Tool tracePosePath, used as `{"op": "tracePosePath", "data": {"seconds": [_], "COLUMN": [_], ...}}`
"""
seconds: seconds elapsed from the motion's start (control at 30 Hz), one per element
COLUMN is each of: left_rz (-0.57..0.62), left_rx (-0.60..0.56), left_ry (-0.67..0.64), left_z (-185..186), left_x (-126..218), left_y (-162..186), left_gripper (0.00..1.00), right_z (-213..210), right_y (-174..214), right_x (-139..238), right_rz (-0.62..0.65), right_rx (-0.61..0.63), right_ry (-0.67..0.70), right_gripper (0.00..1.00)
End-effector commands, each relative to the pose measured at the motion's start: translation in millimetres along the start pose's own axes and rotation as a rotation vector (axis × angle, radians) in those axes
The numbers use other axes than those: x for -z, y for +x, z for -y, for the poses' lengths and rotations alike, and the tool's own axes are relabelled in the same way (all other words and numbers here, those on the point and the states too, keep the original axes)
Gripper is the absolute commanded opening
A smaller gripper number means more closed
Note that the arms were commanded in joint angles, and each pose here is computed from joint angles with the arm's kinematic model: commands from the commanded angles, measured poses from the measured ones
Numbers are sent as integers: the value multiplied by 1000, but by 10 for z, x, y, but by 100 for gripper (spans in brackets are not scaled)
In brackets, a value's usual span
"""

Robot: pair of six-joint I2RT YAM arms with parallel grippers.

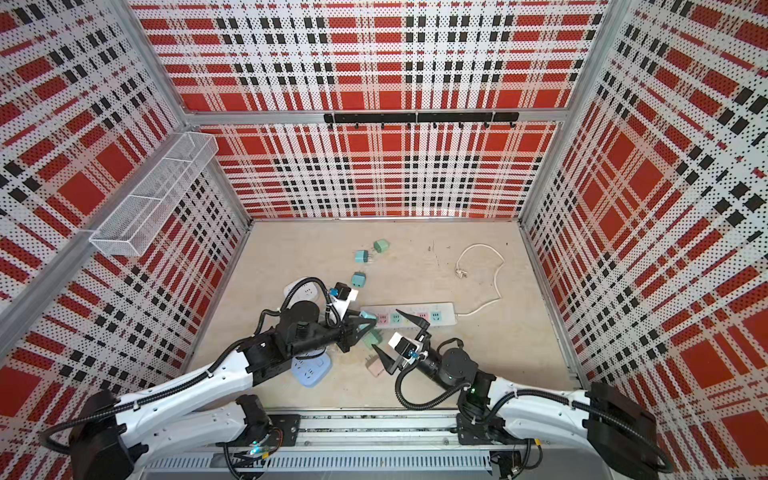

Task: Insert the plug
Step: 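Close the left gripper on the teal adapter and open the right gripper, then carry the teal adapter over the strip while the right gripper nears the plug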

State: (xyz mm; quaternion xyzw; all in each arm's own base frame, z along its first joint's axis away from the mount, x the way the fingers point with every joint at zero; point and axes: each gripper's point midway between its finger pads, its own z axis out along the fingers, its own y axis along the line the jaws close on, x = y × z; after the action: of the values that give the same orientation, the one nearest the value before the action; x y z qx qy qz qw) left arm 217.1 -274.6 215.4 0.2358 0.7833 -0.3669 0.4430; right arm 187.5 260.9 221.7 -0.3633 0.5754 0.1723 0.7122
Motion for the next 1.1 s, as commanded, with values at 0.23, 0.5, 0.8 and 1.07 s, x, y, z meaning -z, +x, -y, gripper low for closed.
{"op": "tracePosePath", "data": {"seconds": [0.23,0.5,0.8,1.07], "left_rz": [170,145,112,88], "left_rx": [-9,-50,19,45], "left_ry": [-224,-271,-206,-176], "left_z": [-60,262,80,13], "left_x": [498,416,92,-209], "left_y": [-768,-1091,-1258,-1297], "left_gripper": [0,0,0,0], "right_z": [1265,1923,2310,2323], "right_y": [381,822,1199,1456], "right_x": [543,1270,1229,585], "right_rz": [-157,-200,-236,-270], "right_rx": [-278,-444,-620,-649], "right_ry": [633,971,1002,764], "right_gripper": [100,100,100,100]}}
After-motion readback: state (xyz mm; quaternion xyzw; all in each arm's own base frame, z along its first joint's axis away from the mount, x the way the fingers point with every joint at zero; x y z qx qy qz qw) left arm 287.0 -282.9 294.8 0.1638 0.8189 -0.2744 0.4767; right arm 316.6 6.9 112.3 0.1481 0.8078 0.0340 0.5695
